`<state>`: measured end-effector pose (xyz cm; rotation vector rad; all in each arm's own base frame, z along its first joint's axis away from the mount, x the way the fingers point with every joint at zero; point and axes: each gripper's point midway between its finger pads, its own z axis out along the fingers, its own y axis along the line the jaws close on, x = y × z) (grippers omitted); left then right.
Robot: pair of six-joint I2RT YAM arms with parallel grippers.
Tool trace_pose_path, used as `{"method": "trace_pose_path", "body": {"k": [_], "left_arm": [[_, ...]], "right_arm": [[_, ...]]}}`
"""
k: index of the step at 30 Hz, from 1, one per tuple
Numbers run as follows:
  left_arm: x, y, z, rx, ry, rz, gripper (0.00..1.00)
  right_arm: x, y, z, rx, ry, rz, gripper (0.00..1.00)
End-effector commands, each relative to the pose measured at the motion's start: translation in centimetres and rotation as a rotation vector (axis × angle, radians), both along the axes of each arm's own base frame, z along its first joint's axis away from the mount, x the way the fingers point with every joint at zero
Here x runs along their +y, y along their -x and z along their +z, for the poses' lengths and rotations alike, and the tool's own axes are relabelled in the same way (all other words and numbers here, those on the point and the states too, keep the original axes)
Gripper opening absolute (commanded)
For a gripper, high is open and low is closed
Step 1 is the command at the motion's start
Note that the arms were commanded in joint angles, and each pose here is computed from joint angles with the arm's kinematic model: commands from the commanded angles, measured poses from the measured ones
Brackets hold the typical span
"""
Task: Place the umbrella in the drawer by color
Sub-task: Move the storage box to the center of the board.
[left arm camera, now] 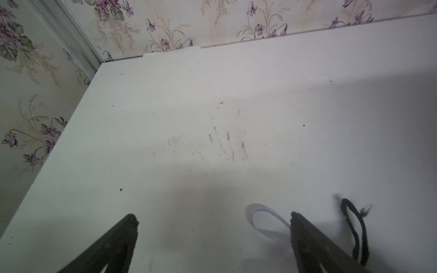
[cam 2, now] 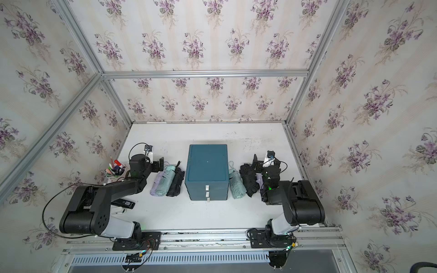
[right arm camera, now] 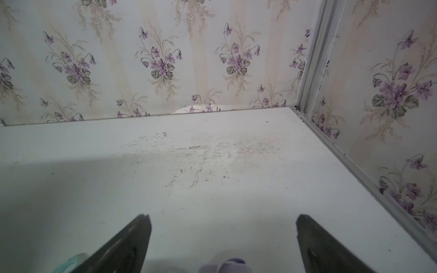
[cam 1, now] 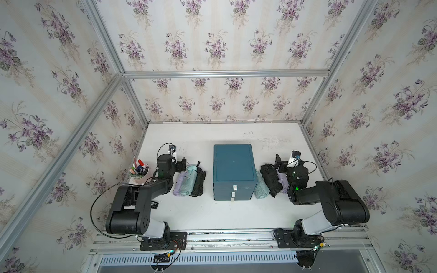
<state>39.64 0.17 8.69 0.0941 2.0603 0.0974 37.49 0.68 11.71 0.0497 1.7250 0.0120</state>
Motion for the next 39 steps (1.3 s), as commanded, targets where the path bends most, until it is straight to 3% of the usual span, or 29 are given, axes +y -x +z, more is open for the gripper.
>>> {"method": "trace_pose_path", "body": {"k": [1,18,20,23,25,27,29,30,31,33,35,39], "left_arm": [[0.1,-0.2,0.4,-0.016,-0.007,0.001,1.0],[0.1,-0.2,0.3,-0.013,0.013,-0.006,1.0],[0.6,-0.3,0.9,-0.017,0.009,0.021,1.0],[2.3,-0.9,3.7,0.069,0.01,0.122,1.0],[2.6,-0.7,7.1,0.002,0.023,0.16,1.0],[3.2,0.1,10.2,-0.077,0.054,0.251,1.0],[2.0,1.2,13.5,-0.098,0.064,0.293,1.0],[0.9,1.6,15.2,-0.104,0.078,0.28,1.0],[-0.3,2.2,16.4,-0.092,0.112,0.263,1.0],[-2.0,3.9,17.9,-0.046,0.209,0.251,1.0],[-3.8,6.2,18.2,0.025,0.312,0.214,1.0],[-8.4,10.9,18.2,0.094,0.395,0.048,1.0]], "right_arm": [[0.2,0.0,0.5,-0.019,0.001,0.009,1.0],[0.0,0.0,0.7,-0.026,0.001,0.003,1.0],[-1.2,0.0,1.6,-0.014,-0.003,-0.08,1.0],[-3.0,-0.8,5.0,0.082,-0.023,-0.229,1.0],[-3.8,-0.8,7.6,0.175,-0.12,-0.307,1.0],[-5.0,0.2,8.3,0.203,-0.243,-0.429,1.0],[-7.9,4.0,4.1,0.307,-0.497,-0.71,1.0],[-7.5,3.8,3.2,0.36,-0.538,-0.652,0.94],[-6.9,3.9,2.3,0.418,-0.545,-0.61,0.84],[-6.2,5.0,2.0,0.489,-0.526,-0.625,0.76],[-5.0,5.8,3.1,0.52,-0.482,-0.592,0.74],[-1.9,6.9,6.8,0.542,-0.385,-0.479,0.78]]}}
